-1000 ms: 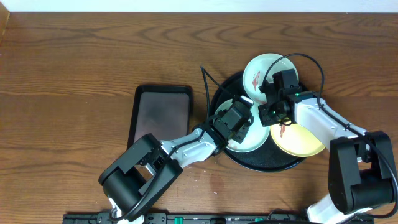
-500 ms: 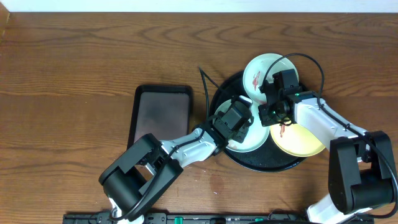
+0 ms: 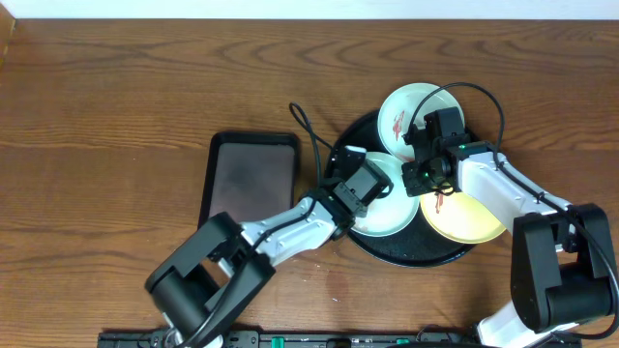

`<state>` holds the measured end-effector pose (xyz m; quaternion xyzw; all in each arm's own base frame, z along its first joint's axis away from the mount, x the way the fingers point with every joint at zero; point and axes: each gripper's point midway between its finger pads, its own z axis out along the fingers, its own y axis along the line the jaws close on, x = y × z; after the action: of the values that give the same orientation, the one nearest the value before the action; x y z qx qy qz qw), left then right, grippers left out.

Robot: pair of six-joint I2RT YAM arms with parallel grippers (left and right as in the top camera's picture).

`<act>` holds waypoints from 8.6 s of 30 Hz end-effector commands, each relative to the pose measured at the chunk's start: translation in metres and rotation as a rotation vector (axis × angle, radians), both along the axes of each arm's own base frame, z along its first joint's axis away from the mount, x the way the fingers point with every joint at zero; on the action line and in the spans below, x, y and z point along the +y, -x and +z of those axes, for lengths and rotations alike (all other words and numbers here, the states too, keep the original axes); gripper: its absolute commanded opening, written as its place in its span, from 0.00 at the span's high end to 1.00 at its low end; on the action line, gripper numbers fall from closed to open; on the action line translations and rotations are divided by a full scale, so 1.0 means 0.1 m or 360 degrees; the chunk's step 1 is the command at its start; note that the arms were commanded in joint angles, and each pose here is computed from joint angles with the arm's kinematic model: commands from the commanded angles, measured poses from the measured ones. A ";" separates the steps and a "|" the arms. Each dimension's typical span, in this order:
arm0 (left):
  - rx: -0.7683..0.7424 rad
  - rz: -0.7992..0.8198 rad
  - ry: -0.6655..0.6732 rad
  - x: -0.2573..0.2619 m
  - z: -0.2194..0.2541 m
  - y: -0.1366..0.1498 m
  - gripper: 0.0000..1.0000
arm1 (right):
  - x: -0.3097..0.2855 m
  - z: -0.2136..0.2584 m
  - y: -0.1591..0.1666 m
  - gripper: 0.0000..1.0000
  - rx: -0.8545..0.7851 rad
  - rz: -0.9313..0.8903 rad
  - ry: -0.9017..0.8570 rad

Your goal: Clean dirty plates on tray and stack at the side

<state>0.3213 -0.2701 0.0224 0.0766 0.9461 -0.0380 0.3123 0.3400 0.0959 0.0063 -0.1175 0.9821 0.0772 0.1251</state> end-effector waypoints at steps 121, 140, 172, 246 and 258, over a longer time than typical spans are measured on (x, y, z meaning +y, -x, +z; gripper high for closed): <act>0.0505 0.0760 0.0241 2.15 0.80 0.34 0.92 | 0.45 2.81 -0.06 0.99 -0.1340 0.0439 0.1133; 0.0512 0.0761 0.0238 2.15 0.80 0.35 0.93 | -1.94 1.22 -0.56 0.99 -0.0409 -0.0934 -0.0485; 0.0488 0.0758 0.0249 2.14 0.81 0.31 0.93 | -2.82 1.12 -0.99 0.46 -0.0664 -0.1517 -0.0770; 0.0515 0.0389 0.0603 1.63 0.84 0.24 0.93 | -0.40 0.26 -1.09 0.99 -0.0367 -0.0146 0.0136; 0.0363 0.0469 0.0403 1.86 0.78 0.06 0.92 | -0.02 0.19 -0.33 0.99 0.0032 0.0086 0.0272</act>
<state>0.3151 -0.0949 0.1113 -0.1066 0.9590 -0.1514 0.2146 0.3874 0.0918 0.0128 -0.1369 0.9835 0.0038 0.1182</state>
